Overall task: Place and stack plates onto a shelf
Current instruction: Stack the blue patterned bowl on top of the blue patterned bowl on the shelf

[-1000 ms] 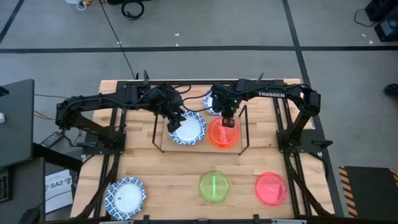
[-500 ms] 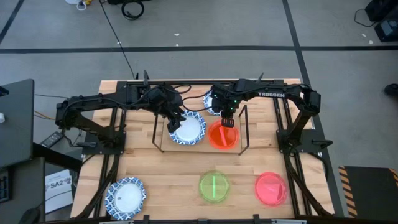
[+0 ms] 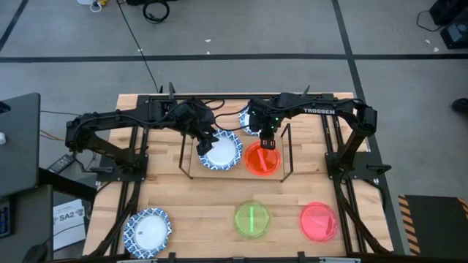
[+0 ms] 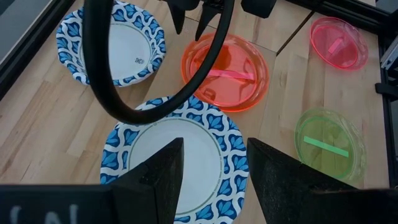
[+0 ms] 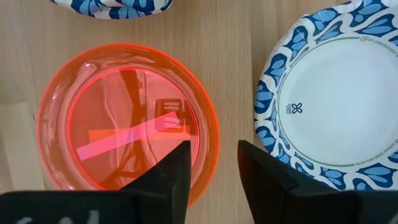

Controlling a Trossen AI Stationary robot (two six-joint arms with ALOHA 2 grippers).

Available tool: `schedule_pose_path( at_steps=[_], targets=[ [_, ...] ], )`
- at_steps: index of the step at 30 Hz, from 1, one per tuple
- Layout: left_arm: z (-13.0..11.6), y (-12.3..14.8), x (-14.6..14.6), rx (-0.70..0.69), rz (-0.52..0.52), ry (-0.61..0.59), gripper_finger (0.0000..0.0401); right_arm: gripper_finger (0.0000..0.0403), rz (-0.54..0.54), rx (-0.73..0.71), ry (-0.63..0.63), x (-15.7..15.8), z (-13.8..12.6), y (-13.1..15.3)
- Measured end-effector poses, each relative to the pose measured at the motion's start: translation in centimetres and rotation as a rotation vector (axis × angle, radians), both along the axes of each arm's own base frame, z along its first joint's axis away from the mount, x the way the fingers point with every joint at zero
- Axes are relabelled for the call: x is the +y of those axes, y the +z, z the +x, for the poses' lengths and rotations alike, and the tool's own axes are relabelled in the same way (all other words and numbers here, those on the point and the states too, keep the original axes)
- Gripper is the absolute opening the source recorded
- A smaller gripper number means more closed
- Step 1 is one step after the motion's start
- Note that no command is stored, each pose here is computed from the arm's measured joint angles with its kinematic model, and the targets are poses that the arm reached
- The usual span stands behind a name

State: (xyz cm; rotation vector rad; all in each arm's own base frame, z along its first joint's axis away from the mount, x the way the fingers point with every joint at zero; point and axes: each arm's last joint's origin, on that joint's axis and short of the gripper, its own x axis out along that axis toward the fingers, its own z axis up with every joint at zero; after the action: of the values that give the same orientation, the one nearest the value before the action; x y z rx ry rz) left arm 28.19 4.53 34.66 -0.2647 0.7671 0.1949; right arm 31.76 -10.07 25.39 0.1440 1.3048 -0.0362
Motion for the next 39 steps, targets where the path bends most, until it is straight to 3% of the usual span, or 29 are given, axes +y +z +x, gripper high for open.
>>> schedule_pose_path(
  at_steps=[6,12,19,39],
  targets=[
    [0.0,0.0,0.0,0.000,0.000,0.000,0.0183,0.0159,-0.019,0.005,-0.004,0.0,0.0,0.0],
    [0.0,0.0,0.0,0.000,0.000,0.000,0.0183,0.0159,-0.107,0.032,-0.031,-0.5,-0.1,0.0],
    [0.0,0.0,0.0,0.000,0.000,0.000,0.0183,0.0159,-0.121,0.035,-0.096,-2.0,-0.6,0.0],
    [0.0,0.0,0.0,0.000,0.000,0.000,0.0183,0.0158,-0.134,-0.112,-0.516,-12.4,-5.1,0.5]
  ],
)
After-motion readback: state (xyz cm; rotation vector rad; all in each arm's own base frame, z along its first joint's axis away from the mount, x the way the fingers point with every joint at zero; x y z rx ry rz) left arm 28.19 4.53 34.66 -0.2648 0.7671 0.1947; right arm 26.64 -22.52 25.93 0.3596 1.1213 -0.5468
